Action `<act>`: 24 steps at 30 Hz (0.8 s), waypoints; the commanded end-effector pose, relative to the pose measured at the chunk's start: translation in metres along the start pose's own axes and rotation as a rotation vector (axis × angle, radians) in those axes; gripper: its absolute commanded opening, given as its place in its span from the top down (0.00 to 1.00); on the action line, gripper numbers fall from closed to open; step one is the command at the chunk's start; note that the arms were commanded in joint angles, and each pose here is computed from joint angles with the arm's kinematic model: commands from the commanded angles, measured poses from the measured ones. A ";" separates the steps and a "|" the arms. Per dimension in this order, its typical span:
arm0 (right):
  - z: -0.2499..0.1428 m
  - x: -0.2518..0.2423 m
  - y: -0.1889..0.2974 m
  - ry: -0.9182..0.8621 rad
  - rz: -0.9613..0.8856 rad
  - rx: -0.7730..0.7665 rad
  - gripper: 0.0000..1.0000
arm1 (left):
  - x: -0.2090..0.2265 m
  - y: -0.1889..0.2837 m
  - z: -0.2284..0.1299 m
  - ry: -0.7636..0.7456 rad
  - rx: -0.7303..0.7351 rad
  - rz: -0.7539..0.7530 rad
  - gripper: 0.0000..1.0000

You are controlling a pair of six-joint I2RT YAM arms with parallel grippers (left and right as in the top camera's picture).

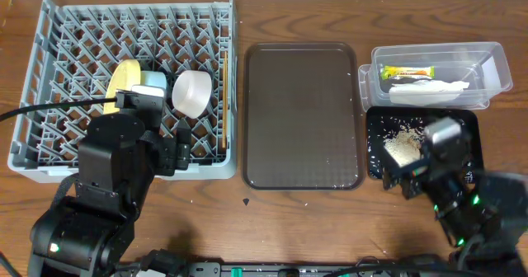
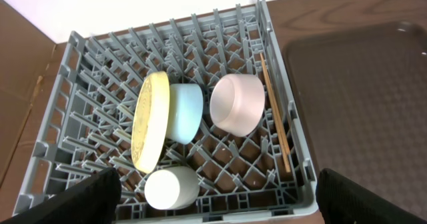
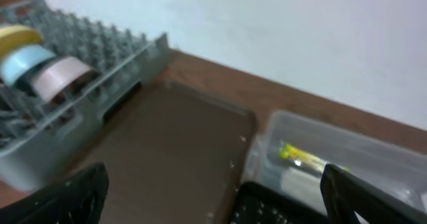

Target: Sort waste into correct bins and load items into the dishwasher

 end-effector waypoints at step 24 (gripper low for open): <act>-0.123 -0.018 -0.032 0.077 -0.129 -0.247 0.01 | 0.000 0.002 0.002 0.015 -0.007 -0.002 0.06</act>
Point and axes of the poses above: each gripper's point midway between its finger pads, its own y axis back along the fingers, its own x axis along the line the jaws close on, z = x × y, the point moved 3 cm from there along y, back along the fingers, and after that the axes turned 2 degrees about -y, right-handed, at the moved point
